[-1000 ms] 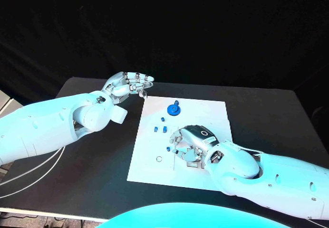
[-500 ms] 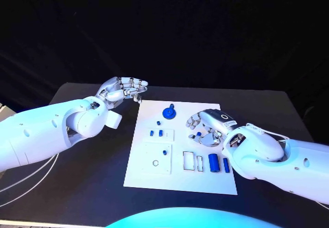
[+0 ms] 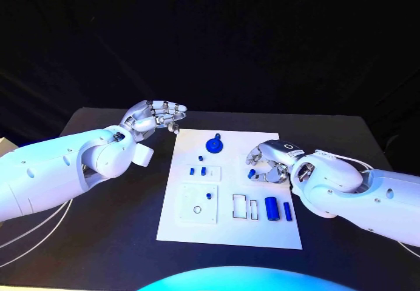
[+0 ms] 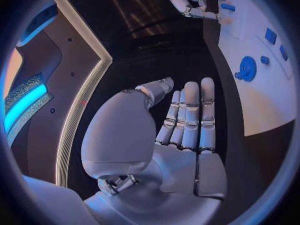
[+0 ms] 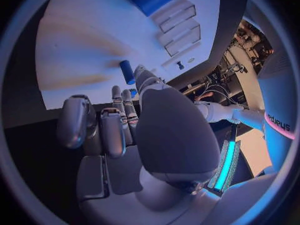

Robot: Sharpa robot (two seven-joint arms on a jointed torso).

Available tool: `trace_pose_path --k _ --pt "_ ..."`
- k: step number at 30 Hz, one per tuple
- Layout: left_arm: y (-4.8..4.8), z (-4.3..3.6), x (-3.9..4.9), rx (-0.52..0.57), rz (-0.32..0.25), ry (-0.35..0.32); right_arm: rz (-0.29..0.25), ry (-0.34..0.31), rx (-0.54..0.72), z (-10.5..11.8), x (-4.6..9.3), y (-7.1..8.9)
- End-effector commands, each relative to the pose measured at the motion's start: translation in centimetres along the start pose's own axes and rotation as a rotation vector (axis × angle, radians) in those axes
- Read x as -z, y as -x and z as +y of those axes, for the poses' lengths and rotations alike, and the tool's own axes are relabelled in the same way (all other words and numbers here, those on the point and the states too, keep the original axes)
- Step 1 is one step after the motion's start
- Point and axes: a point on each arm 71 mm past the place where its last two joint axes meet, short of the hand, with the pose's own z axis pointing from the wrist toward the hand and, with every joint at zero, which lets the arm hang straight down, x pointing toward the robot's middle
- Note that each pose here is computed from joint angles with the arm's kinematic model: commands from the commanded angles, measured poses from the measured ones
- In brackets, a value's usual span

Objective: Assemble the parts on the task board

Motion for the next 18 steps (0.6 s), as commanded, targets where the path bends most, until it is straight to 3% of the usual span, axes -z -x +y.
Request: trace_pose_path --k 1,6,18 --pt "-0.23 -0.07 -0.05 0.006 0.018 -0.007 0.088 0.008 0.04 -0.01 -0.08 -0.66" --pt "-0.21 -0.07 -0.04 0.006 0.017 -0.007 0.099 0.002 0.045 -0.07 -0.17 -0.82" --pt "-0.17 -0.06 -0.04 0.006 0.016 -0.007 0.029 0.029 0.004 0.55 -0.24 -0.5"
